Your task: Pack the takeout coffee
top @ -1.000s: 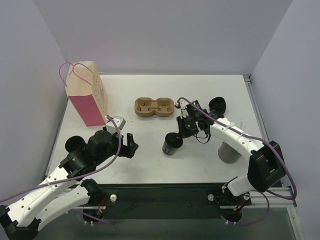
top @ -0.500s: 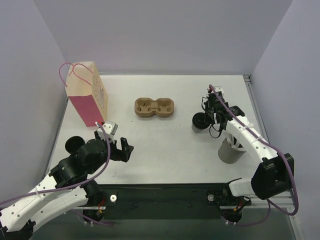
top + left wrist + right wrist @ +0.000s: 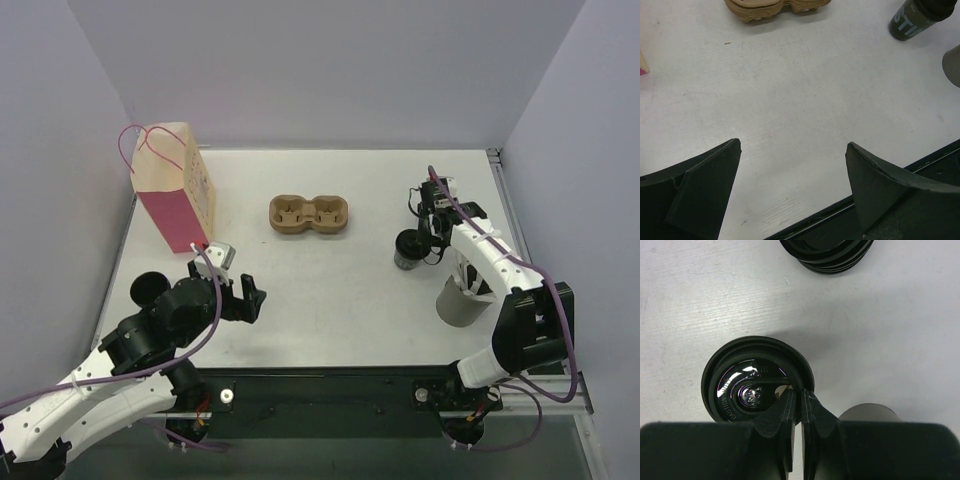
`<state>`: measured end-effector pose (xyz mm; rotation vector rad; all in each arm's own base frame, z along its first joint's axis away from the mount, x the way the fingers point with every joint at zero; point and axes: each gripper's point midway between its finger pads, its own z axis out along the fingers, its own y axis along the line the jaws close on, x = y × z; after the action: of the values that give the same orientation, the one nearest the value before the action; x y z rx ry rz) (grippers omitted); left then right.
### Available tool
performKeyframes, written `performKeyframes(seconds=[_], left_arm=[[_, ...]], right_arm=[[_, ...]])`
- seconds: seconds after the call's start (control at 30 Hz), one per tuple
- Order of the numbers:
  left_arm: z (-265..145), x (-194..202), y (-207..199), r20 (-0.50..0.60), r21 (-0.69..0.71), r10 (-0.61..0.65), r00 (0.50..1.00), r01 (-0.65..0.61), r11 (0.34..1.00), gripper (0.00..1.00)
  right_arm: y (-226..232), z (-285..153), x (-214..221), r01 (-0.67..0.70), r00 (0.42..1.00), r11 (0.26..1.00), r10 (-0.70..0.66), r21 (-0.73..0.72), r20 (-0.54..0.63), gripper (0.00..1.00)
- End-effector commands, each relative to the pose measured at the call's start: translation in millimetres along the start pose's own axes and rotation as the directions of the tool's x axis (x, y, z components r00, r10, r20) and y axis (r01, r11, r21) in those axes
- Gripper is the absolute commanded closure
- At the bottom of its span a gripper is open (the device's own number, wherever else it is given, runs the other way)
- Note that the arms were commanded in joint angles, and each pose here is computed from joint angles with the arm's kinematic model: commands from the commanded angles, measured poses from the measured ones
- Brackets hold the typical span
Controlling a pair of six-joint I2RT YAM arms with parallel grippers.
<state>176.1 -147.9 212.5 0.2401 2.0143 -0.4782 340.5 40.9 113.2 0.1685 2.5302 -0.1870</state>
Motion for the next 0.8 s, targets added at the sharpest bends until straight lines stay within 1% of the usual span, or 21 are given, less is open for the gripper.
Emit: performKeyframes(seconds=[0.0,0.03,0.13,0.17,0.23,0.27,0.3,0.33,0.37,0.4,0.43,0.47,0.5,0.53,0.57,0.6,0.63,0.67,0.7,0.73,0.77], left_arm=[[0,-2,1,0.006,-0.010,0.004,1.000,-0.004,1.000,0.04],[0,-3,2,0.010,-0.015,0.002,1.000,-0.002,1.000,0.04],[-1,-4,4,0.017,-0.027,0.002,1.000,-0.002,1.000,0.04],[-1,-5,7,0.023,-0.046,-0.001,1.000,0.002,0.999,0.03],[-4,-12,10,0.048,-0.064,-0.017,0.999,0.020,0.998,0.03],[-5,-19,16,0.071,-0.097,-0.023,0.997,0.030,0.995,0.03],[-6,-21,18,0.064,-0.121,-0.016,0.998,0.024,0.992,0.03],[-14,-43,17,0.107,-0.129,-0.026,0.994,0.040,0.991,0.03],[-17,-55,21,0.127,-0.163,-0.013,0.992,0.034,0.986,0.03],[-13,-59,23,0.100,-0.208,0.019,0.995,0.003,0.978,0.03],[-23,-90,22,0.147,-0.227,0.030,0.989,0.004,0.974,0.03],[-24,-100,30,0.146,-0.286,0.062,0.987,-0.018,0.958,0.04],[-14,-108,30,0.111,-0.329,0.101,0.989,-0.060,0.942,0.05],[-12,-120,43,0.098,-0.393,0.133,0.986,-0.085,0.916,0.06],[-17,-144,44,0.125,-0.409,0.128,0.984,-0.066,0.910,0.07],[-3,-148,49,0.077,-0.442,0.145,0.986,-0.097,0.892,0.08],[1,-157,67,0.071,-0.474,0.116,0.991,-0.069,0.878,0.10],[0,-176,69,0.108,-0.475,0.105,0.989,-0.042,0.879,0.13],[12,-180,79,0.074,-0.499,0.117,0.990,-0.065,0.864,0.13],[17,-186,83,0.072,-0.491,0.113,0.991,-0.063,0.869,0.14],[22,-200,102,0.075,-0.537,0.092,0.993,-0.037,0.842,0.15]], right_arm=[[-11,-2,-2,-0.028,1.000,0.999,0.029,0.038,-0.012,0.90],[-12,-3,-4,-0.029,1.000,0.999,0.030,0.038,-0.008,0.84],[-9,-9,-10,-0.042,0.999,0.999,0.042,0.017,0.011,0.72],[-8,-11,-11,-0.043,0.999,0.999,0.043,0.006,0.014,0.70],[-3,-21,-17,-0.049,0.998,0.998,0.051,-0.035,0.032,0.64],[-2,-28,-22,-0.050,0.998,0.997,0.052,-0.052,0.044,0.61],[-2,-36,-25,-0.053,0.997,0.996,0.057,-0.065,0.061,0.55],[-1,-43,-28,-0.057,0.995,0.995,0.063,-0.080,0.072,0.52],[2,-49,-30,-0.057,0.995,0.993,0.066,-0.104,0.079,0.50],[2,-60,-32,-0.060,0.992,0.990,0.073,-0.128,0.101,0.46],[5,-67,-32,-0.060,0.991,0.987,0.076,-0.146,0.108,0.45],[7,-73,-31,-0.056,0.990,0.984,0.076,-0.167,0.115,0.43],[7,-84,-32,-0.055,0.986,0.981,0.082,-0.186,0.142,0.41],[8,-91,-30,-0.053,0.985,0.978,0.084,-0.199,0.151,0.41],[13,-103,-28,-0.042,0.982,0.970,0.085,-0.241,0.171,0.39],[15,-110,-26,-0.033,0.980,0.966,0.082,-0.257,0.182,0.38],[21,-117,-23,-0.014,0.980,0.955,0.072,-0.296,0.185,0.37],[28,-131,-19,0.018,0.975,0.942,0.057,-0.334,0.215,0.36],[31,-136,-15,0.030,0.974,0.936,0.051,-0.350,0.220,0.34],[36,-141,-10,0.049,0.973,0.928,0.040,-0.369,0.229,0.34],[44,-154,-6,0.080,0.967,0.913,0.026,-0.400,0.254,0.33]])
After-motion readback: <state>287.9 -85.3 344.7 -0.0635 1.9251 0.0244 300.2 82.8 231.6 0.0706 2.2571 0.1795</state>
